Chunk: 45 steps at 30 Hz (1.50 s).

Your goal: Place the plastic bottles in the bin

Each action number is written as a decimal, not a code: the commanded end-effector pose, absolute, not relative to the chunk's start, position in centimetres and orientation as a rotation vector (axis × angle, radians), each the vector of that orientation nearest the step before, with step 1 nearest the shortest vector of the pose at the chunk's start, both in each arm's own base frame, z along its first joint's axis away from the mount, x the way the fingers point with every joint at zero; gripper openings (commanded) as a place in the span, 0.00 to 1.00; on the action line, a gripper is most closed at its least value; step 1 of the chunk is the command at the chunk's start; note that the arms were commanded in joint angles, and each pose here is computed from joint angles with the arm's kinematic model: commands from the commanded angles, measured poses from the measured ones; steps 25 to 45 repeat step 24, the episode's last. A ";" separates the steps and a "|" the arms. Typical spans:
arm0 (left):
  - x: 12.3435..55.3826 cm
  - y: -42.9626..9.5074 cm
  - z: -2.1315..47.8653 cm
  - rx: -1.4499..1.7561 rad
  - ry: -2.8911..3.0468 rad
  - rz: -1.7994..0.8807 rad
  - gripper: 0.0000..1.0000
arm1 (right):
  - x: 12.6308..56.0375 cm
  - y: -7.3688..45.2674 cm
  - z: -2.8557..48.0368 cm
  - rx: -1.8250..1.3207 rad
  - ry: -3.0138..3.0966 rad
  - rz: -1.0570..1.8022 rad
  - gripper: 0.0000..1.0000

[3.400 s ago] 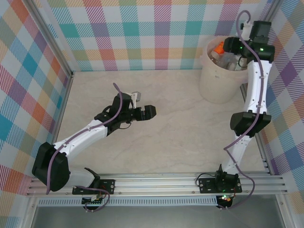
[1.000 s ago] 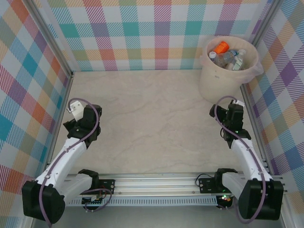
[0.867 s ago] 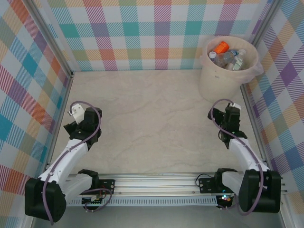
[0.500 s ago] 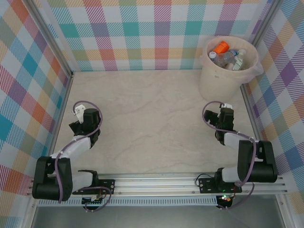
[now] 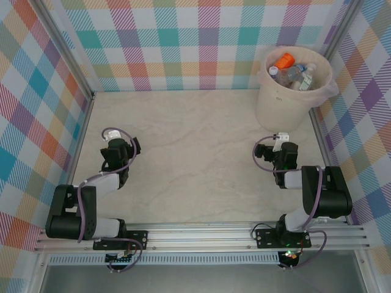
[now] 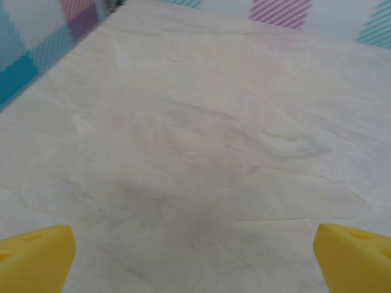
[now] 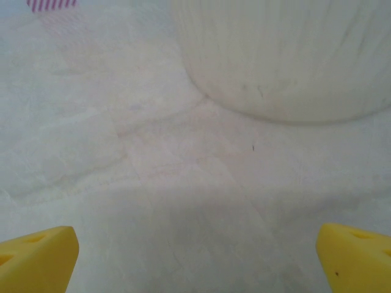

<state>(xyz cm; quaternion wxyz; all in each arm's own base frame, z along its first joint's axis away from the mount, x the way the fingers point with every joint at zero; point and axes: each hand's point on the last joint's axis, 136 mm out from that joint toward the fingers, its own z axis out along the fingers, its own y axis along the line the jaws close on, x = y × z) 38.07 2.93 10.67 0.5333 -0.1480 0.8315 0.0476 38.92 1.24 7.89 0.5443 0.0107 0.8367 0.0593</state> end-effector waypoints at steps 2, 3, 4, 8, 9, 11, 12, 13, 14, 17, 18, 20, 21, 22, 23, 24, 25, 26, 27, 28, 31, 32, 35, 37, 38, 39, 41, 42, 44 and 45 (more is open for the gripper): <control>38.6 1.6 9.8 -0.242 1.936 0.038 1.00 | 39.7 1.8 9.2 -0.013 1.943 0.139 1.00; 38.6 1.7 9.7 -0.254 1.911 0.039 1.00 | 39.7 1.8 9.2 -0.013 1.942 0.139 1.00; 38.6 1.6 9.0 -0.249 1.916 0.043 1.00 | 39.7 1.7 9.2 -0.012 1.942 0.137 1.00; 39.3 1.1 8.3 -0.231 1.931 0.134 1.00 | 39.7 1.8 9.2 -0.015 1.943 0.139 1.00; 39.2 1.1 8.3 -0.234 1.945 0.133 1.00 | 39.8 1.8 9.2 -0.016 1.943 0.139 1.00; 39.2 1.1 8.3 -0.233 1.943 0.133 1.00 | 39.8 1.9 9.2 -0.026 1.944 0.144 1.00; 39.2 1.2 8.2 -0.236 1.944 0.135 1.00 | 39.7 1.9 9.2 -0.026 1.946 0.145 1.00; 39.2 1.1 8.3 -0.234 1.941 0.132 1.00 | 39.8 1.9 9.2 -0.026 1.945 0.144 1.00; 39.2 1.2 8.3 -0.234 1.943 0.135 1.00 | 39.7 2.0 9.2 -0.026 1.945 0.145 1.00; 39.2 1.2 8.2 -0.234 1.944 0.135 1.00 | 39.8 2.0 9.1 -0.027 1.949 0.146 1.00; 39.2 1.2 8.2 -0.235 1.944 0.134 1.00 | 39.9 2.0 9.1 -0.028 1.953 0.148 1.00; 39.2 1.2 8.3 -0.236 1.942 0.132 1.00 | 39.9 2.0 9.0 -0.028 1.956 0.150 1.00; 39.2 1.2 8.3 -0.238 1.942 0.131 1.00 | 39.9 2.0 9.1 -0.029 1.955 0.149 1.00; 39.2 1.2 8.3 -0.237 1.942 0.131 1.00 | 39.9 2.1 9.1 -0.032 1.951 0.149 1.00; 39.3 1.2 8.3 -0.235 1.942 0.131 1.00 | 39.8 2.0 9.2 -0.032 1.947 0.149 1.00; 39.2 1.2 8.3 -0.237 1.942 0.132 1.00 | 39.7 2.1 9.2 -0.034 1.947 0.152 1.00; 39.2 1.2 8.3 -0.237 1.942 0.132 1.00 | 39.7 2.1 9.2 -0.034 1.947 0.152 1.00; 39.2 1.2 8.3 -0.237 1.942 0.132 1.00 | 39.7 2.1 9.2 -0.034 1.947 0.152 1.00; 39.2 1.2 8.3 -0.237 1.942 0.132 1.00 | 39.7 2.1 9.2 -0.034 1.947 0.152 1.00; 39.2 1.2 8.3 -0.237 1.942 0.132 1.00 | 39.7 2.1 9.2 -0.034 1.947 0.152 1.00; 39.2 1.2 8.3 -0.237 1.942 0.132 1.00 | 39.7 2.1 9.2 -0.034 1.947 0.152 1.00; 39.2 1.2 8.3 -0.237 1.942 0.132 1.00 | 39.7 2.1 9.2 -0.034 1.947 0.152 1.00; 39.2 1.2 8.3 -0.237 1.942 0.132 1.00 | 39.7 2.1 9.2 -0.034 1.947 0.152 1.00; 39.2 1.2 8.3 -0.237 1.942 0.132 1.00 | 39.7 2.1 9.2 -0.034 1.947 0.152 1.00; 39.2 1.2 8.3 -0.237 1.942 0.132 1.00 | 39.7 2.1 9.2 -0.034 1.947 0.152 1.00; 39.2 1.2 8.3 -0.237 1.942 0.132 1.00 | 39.7 2.1 9.2 -0.034 1.947 0.152 1.00; 39.2 1.2 8.3 -0.237 1.942 0.132 1.00 | 39.7 2.1 9.2 -0.034 1.947 0.152 1.00; 39.2 1.2 8.3 -0.237 1.942 0.132 1.00 | 39.7 2.1 9.2 -0.034 1.947 0.152 1.00; 39.2 1.2 8.3 -0.237 1.942 0.132 1.00 | 39.7 2.1 9.2 -0.034 1.947 0.152 1.00; 39.2 1.2 8.3 -0.237 1.942 0.132 1.00 | 39.7 2.1 9.2 -0.034 1.947 0.152 1.00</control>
